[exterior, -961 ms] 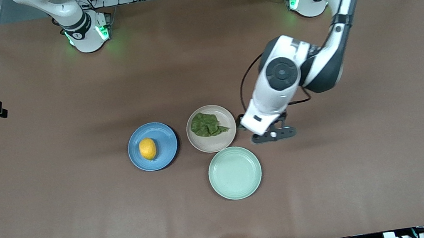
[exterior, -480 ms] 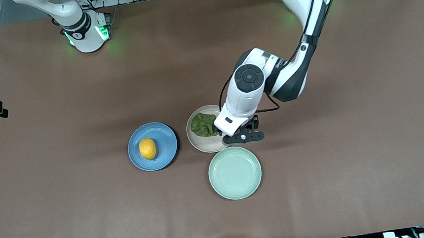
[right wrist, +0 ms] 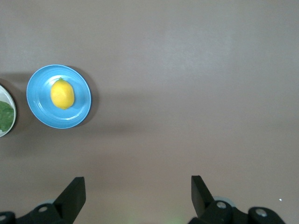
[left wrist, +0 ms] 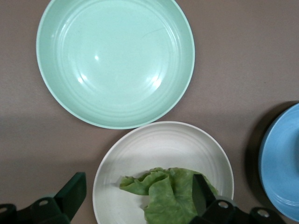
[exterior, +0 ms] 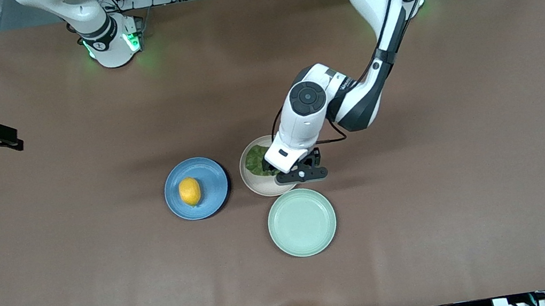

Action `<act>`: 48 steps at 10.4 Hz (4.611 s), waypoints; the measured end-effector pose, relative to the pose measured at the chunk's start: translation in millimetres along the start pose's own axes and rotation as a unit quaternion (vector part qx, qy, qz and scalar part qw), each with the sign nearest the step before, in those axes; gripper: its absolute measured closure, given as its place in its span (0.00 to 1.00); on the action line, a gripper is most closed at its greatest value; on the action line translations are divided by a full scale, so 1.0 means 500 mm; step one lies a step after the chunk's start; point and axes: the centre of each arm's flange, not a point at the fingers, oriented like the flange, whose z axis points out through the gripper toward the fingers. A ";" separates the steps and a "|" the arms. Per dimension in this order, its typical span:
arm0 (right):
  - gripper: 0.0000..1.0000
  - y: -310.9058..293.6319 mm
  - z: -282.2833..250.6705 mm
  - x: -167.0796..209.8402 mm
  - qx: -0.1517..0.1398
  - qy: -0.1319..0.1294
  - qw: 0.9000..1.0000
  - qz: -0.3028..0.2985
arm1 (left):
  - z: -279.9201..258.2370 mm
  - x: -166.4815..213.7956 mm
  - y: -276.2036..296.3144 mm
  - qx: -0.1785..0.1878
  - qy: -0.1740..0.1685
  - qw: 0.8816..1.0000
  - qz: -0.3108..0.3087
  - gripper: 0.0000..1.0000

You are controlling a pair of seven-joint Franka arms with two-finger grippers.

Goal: Pick lemon and lettuce from blue and beige plates
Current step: 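Lower the left gripper onto the lettuce while the right gripper reaches the lemon, then close the left gripper on the lettuce while the right gripper grasps the lemon, then carry the lettuce off the plate with the left gripper and release it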

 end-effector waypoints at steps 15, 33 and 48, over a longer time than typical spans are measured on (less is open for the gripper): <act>0.00 -0.327 0.453 0.183 0.006 -0.022 0.999 0.030 | 0.182 -0.142 0.074 0.020 -0.020 0.999 0.034 0.00; 0.00 -0.457 0.719 0.180 -0.032 0.022 0.999 -0.023 | 0.049 -0.088 0.073 0.046 -0.002 0.999 0.030 0.98; 0.02 -0.489 0.854 0.112 -0.028 0.053 0.998 -0.014 | -0.147 0.239 -0.407 0.103 -0.026 0.994 -0.009 0.98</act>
